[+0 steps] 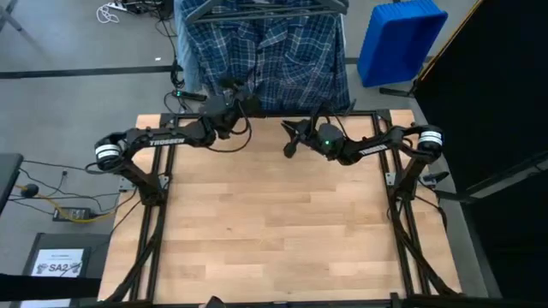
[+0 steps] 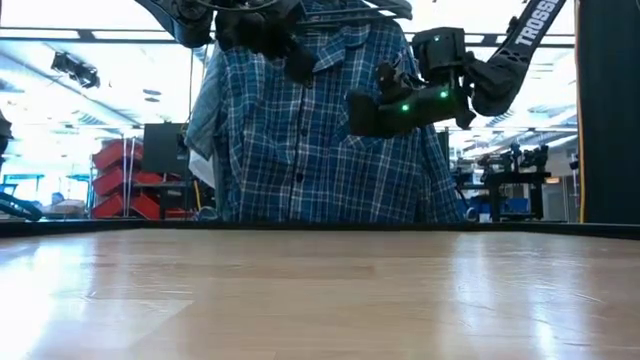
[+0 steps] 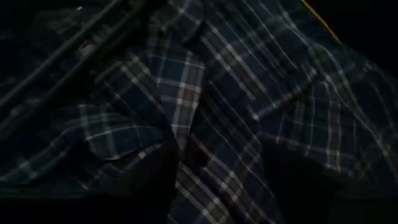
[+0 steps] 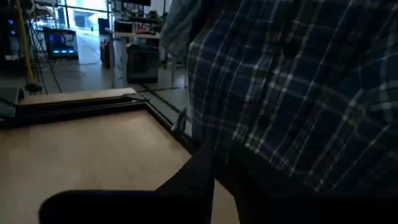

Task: Hang clothes
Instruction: Unhang the black hanger from the hanging rack

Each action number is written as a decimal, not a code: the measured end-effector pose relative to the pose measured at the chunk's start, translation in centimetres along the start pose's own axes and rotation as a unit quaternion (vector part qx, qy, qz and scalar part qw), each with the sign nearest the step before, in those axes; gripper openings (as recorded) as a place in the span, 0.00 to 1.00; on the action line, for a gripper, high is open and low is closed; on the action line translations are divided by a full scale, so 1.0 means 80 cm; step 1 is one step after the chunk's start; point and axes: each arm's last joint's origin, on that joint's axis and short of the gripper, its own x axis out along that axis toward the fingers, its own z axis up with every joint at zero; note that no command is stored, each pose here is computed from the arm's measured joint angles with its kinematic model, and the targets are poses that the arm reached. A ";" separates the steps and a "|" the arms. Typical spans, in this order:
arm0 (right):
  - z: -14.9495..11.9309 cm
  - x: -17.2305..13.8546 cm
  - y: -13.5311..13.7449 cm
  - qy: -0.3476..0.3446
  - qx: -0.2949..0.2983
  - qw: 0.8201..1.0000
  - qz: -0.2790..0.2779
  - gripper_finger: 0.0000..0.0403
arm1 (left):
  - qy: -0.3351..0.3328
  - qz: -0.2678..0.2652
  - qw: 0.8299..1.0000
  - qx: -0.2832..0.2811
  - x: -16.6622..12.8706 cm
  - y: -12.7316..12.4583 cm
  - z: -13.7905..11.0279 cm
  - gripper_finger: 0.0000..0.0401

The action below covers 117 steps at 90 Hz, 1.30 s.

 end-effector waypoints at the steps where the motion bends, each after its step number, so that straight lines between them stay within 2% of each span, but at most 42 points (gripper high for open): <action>1: 0.001 0.000 0.000 -0.001 0.000 1.000 0.001 0.05 | 0.000 0.001 1.000 -0.002 0.000 0.001 0.001 0.53; 16: 0.020 -0.009 0.007 -0.027 0.009 1.000 0.010 0.06 | -0.006 0.021 1.000 0.020 0.003 0.015 0.025 0.53; 35: 0.075 -0.039 0.014 -0.094 0.033 0.994 0.032 0.09 | -0.006 0.010 0.999 0.036 0.010 0.028 0.044 0.53; 56: 0.102 -0.059 0.014 -0.113 0.026 0.992 0.041 0.12 | -0.031 0.075 0.989 0.124 0.035 0.094 0.074 0.53; 68: 0.098 -0.056 0.014 -0.106 0.024 0.993 0.040 0.12 | -0.032 0.056 0.988 0.140 0.048 0.124 0.084 0.53; 79: 0.092 -0.053 0.009 -0.084 0.035 0.995 0.035 0.10 | -0.047 0.033 0.988 0.145 0.057 0.135 0.081 0.53; 100: 0.088 -0.048 -0.002 -0.070 0.059 0.996 0.020 0.11 | -0.064 0.007 0.978 0.200 0.081 0.135 0.053 0.53; 117: 0.087 -0.046 -0.006 -0.066 0.074 0.995 0.017 0.12 | -0.056 0.027 0.965 0.255 0.102 0.129 0.032 0.53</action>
